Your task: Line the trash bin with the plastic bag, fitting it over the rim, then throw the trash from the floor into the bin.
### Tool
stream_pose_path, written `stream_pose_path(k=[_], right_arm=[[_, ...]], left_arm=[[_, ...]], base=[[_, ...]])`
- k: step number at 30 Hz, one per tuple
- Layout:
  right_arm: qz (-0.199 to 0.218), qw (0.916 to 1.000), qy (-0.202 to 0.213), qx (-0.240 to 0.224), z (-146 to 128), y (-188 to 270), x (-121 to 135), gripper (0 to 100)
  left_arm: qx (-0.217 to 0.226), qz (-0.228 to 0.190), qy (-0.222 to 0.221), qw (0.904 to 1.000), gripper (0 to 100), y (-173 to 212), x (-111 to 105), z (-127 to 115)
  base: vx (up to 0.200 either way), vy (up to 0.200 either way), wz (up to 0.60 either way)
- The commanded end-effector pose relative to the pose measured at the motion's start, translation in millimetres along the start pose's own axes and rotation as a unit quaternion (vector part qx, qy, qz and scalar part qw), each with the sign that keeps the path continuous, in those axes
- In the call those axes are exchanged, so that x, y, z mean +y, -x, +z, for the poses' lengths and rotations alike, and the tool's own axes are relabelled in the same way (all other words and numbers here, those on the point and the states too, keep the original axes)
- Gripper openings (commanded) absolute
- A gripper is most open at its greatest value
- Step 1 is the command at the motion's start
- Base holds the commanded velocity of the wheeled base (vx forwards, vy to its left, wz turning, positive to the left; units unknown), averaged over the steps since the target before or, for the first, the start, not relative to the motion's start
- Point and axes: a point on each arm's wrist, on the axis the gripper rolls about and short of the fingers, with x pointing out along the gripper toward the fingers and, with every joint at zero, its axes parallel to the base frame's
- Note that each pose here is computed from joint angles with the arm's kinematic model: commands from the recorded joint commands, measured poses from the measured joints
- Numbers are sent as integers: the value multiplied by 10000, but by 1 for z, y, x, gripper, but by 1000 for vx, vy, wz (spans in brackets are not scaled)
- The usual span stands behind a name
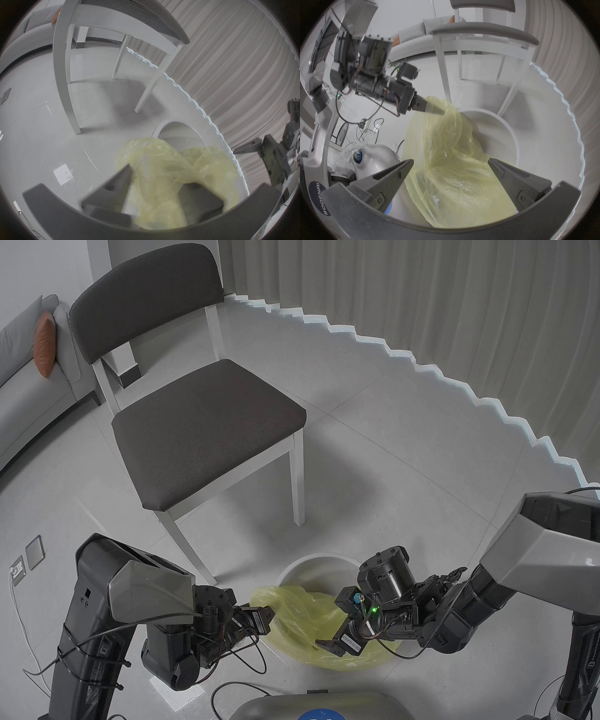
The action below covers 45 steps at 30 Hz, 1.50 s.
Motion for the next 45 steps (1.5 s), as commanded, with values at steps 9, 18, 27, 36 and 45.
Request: stream_pose_path(k=[9, 18, 27, 36, 45], right_arm=[[85, 9995, 188, 231, -7, -38, 13, 100], [72, 9994, 302, 179, -1, -47, 23, 100], [-65, 9994, 282, 195, -1, -54, 20, 100], [-205, 9995, 219, 38, 8, -54, 10, 0], [-386, 9992, 92, -82, 30, -42, -12, 0]], left_arm=[[-109, 5, 4, 9999, 100, 0, -1, 3], [-106, -1, 1, 9999, 100, 0, -1, 2], [-120, 26, -7, 9999, 100, 0, -1, 2], [-124, 32, -4, 9999, 100, 0, -1, 3], [-150, 66, 15, 9999, 100, -2, 3, 3]], base=[[0, 0, 0], [0, 0, 0], [0, 0, 0], [0, 0, 0], [0, 0, 0]])
